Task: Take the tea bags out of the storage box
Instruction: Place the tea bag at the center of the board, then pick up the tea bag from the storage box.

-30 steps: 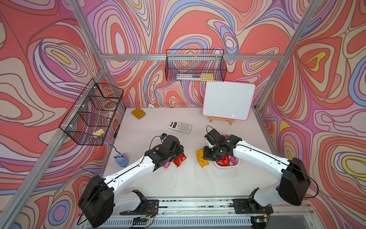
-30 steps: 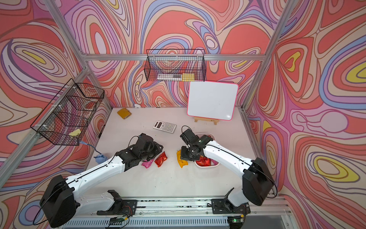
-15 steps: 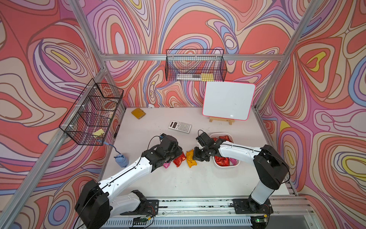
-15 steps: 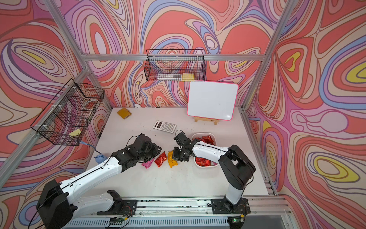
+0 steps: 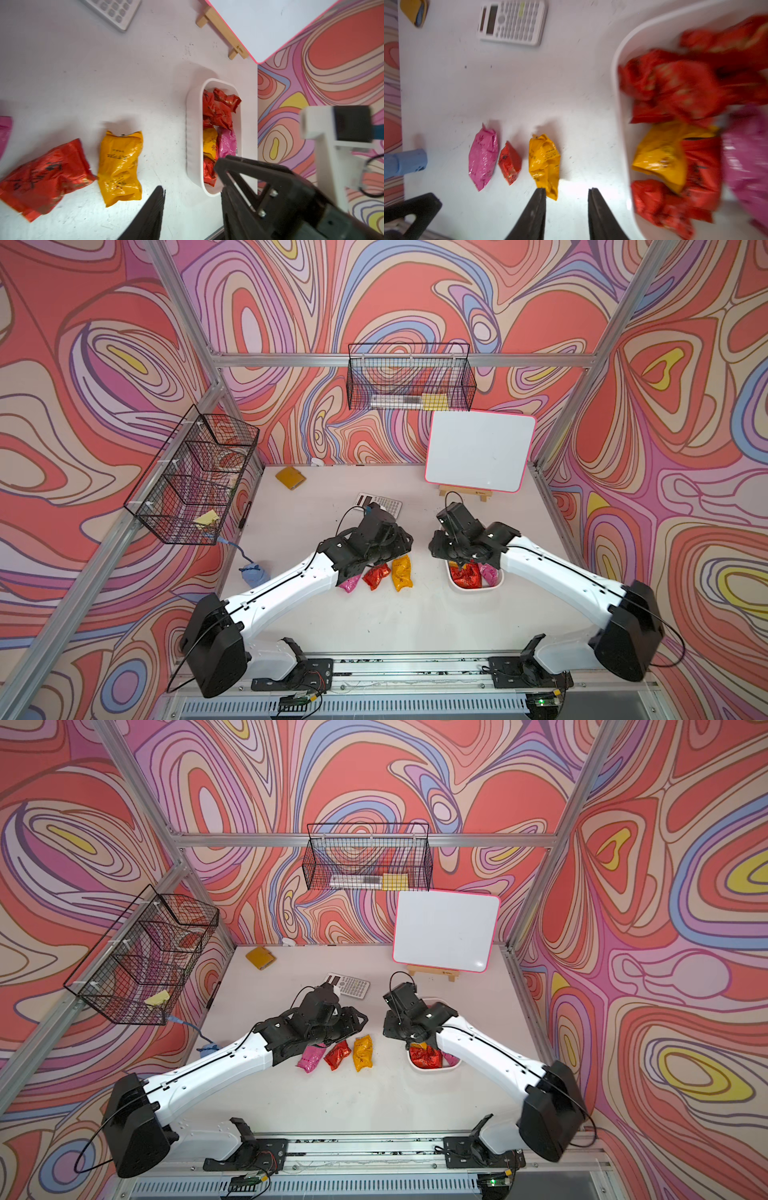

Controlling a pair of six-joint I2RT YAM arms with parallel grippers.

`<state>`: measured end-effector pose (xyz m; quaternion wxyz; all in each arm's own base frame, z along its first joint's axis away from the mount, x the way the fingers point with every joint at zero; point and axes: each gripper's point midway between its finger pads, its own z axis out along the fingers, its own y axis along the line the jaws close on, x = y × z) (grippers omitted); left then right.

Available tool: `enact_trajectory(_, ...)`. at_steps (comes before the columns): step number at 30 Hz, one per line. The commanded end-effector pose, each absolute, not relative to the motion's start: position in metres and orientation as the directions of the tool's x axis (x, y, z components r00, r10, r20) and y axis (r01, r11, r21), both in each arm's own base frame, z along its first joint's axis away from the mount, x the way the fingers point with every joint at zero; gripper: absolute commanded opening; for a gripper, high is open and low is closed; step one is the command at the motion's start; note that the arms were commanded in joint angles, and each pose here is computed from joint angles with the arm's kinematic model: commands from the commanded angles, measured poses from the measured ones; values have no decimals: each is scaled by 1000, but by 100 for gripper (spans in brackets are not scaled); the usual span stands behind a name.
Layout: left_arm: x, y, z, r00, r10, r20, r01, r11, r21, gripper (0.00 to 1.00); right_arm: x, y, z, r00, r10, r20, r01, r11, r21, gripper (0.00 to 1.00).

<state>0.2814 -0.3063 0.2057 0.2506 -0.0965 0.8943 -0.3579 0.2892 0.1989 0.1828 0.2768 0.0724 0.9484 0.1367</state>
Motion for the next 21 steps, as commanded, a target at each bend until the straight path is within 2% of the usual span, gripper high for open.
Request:
enact_trajectory(1, 278, -354, 207, -886, -243, -396, 117, 708, -696, 51, 277, 116, 221, -716, 190, -671, 210, 976, 52, 36)
enact_trajectory(5, 276, -411, 203, -912, -125, -391, 198, 701, -685, 52, 258, 77, 256, -640, 199, -742, 277, 961, 19, 37)
enact_trajectory(10, 277, -455, 184, -931, -29, -363, 224, 741, -633, 55, 238, 51, 270, -582, 262, -770, 342, 938, 60, 37)
enact_trajectory(15, 290, -461, 146, -956, -106, -273, 78, 806, -586, 60, 227, 40, 274, -550, 303, -778, 370, 924, 98, 38)
enact_trajectory(21, 308, -461, 131, -939, -193, -284, -3, 832, -555, 74, 222, 37, 273, -557, 313, -769, 379, 920, 99, 38)
